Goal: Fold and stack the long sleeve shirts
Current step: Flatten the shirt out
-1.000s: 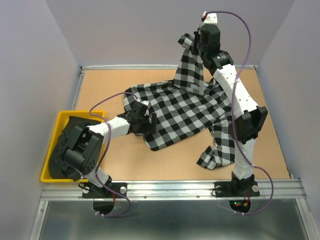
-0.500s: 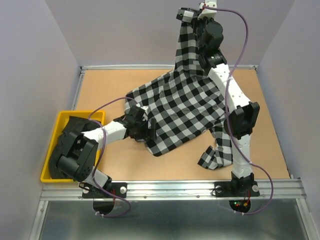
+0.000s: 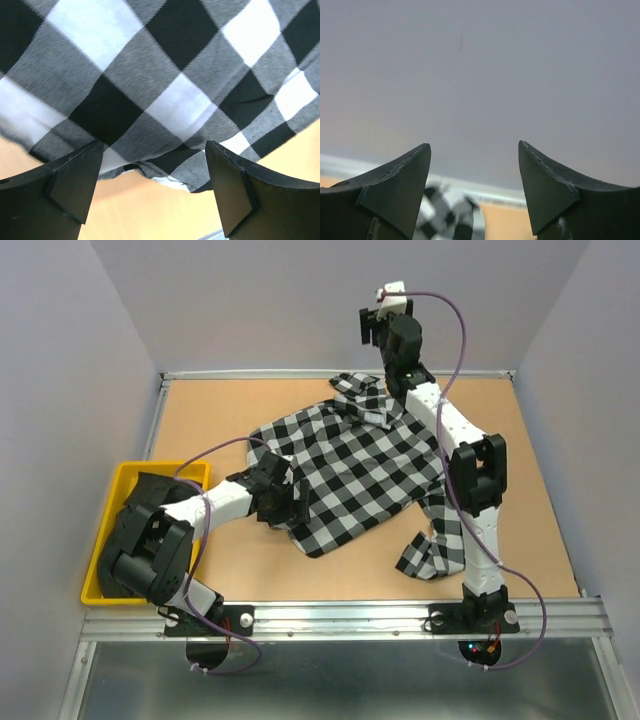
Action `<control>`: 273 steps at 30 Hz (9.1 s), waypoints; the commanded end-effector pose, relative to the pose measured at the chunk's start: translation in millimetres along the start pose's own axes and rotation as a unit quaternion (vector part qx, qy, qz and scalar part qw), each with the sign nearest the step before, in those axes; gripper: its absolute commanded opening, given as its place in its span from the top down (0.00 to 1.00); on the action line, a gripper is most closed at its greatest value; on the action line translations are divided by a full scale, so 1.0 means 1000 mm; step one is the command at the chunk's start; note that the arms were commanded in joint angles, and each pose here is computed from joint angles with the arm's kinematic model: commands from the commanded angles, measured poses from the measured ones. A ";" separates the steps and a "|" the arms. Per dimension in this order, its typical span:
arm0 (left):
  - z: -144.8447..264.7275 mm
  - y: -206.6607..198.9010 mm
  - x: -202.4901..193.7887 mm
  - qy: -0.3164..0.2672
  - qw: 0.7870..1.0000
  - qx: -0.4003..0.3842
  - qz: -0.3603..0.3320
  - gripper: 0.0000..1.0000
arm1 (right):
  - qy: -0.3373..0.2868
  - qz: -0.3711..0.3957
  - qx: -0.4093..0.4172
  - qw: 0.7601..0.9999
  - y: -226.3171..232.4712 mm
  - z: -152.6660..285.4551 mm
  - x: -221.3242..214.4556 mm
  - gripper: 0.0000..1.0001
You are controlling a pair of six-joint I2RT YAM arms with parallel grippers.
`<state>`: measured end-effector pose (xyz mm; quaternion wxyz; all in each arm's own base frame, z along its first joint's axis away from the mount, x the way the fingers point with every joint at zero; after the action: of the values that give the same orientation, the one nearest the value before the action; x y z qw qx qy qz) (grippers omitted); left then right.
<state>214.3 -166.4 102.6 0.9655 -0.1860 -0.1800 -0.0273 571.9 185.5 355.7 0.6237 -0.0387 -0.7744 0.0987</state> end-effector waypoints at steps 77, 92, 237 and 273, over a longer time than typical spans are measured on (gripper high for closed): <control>0.002 0.050 0.048 -0.103 0.973 0.106 0.176 0.20 | 0.501 -0.269 -0.104 0.816 -0.100 0.280 -0.149 0.66; -0.026 0.067 0.039 -0.071 0.967 0.181 0.167 0.58 | 0.563 -0.282 -0.104 0.769 -0.076 0.311 -0.214 0.63; -0.038 0.031 -0.022 0.093 0.994 0.026 0.051 0.10 | 0.283 0.142 0.002 0.949 -0.091 0.006 -0.177 0.99; -0.014 0.025 0.254 -0.260 0.958 0.002 0.118 0.20 | 0.360 -0.207 0.016 0.910 -0.101 0.094 -0.187 0.54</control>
<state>429.6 -137.2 149.0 0.8996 -0.1910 -0.3641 0.1473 525.5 38.4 187.7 0.8673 0.0194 -0.4970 -0.0224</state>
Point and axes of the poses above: each gripper's point midway between its finger pads, its own z axis back along the fingers, its own y axis along the line the jaws close on, x = y × z, the point moved 8 cm from there along z, back along the fingers, and after that the axes turned 3 degrees about z, right-handed, at the moved point
